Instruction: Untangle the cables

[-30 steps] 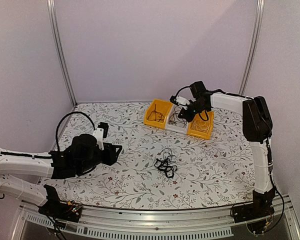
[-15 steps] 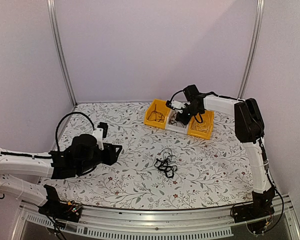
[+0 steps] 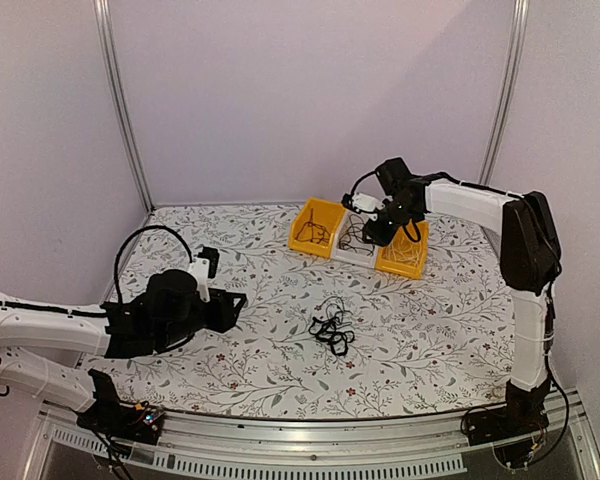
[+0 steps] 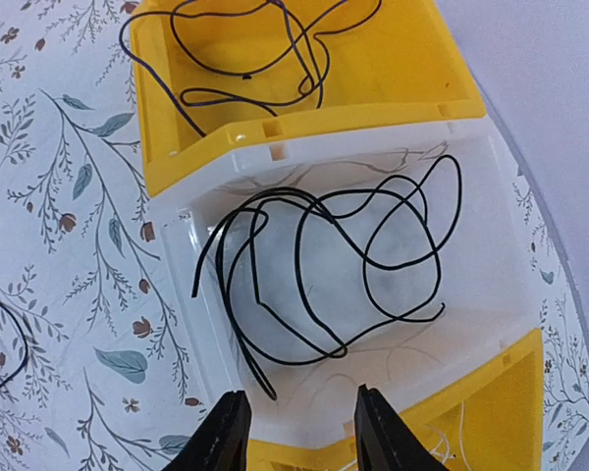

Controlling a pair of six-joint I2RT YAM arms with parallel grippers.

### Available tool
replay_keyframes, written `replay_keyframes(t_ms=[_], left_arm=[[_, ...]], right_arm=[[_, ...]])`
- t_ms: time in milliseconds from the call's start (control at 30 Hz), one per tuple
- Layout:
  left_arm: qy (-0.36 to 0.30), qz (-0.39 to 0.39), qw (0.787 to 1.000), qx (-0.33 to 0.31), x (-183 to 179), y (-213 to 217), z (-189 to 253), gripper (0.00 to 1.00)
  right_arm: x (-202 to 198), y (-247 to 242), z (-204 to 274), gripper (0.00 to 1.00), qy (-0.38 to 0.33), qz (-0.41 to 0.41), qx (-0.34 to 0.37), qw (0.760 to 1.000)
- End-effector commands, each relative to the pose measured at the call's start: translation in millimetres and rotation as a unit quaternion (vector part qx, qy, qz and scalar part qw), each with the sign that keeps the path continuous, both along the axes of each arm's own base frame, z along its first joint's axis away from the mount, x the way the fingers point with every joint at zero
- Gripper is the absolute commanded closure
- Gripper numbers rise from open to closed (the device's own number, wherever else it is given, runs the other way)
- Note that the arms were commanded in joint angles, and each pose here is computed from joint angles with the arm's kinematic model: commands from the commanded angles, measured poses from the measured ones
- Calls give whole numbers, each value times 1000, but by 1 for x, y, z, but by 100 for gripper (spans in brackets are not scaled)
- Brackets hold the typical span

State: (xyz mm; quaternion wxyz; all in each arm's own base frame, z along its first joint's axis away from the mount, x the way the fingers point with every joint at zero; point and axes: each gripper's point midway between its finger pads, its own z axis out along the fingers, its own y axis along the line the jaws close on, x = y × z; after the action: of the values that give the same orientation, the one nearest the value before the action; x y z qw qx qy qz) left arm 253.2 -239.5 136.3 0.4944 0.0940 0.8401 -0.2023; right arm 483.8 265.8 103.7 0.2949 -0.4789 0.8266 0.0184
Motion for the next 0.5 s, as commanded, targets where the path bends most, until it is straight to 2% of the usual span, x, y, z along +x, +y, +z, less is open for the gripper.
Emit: replay_keyframes(t_ms=[0, 167, 267, 467], left_arm=[[1, -23, 1000, 1, -4, -10, -5, 46], [-3, -61, 998, 1, -4, -29, -2, 47], [2, -76, 997, 8, -2, -40, -3, 47], [7, -84, 996, 11, -2, -45, 0, 47]], right_arm=[[-25, 4, 57, 59, -54, 6, 28, 998], [-84, 37, 47, 70, -18, 114, 59, 992], [-113, 59, 33, 76, 26, 160, 70, 984], [-151, 91, -5, 75, 102, 210, 74, 970]])
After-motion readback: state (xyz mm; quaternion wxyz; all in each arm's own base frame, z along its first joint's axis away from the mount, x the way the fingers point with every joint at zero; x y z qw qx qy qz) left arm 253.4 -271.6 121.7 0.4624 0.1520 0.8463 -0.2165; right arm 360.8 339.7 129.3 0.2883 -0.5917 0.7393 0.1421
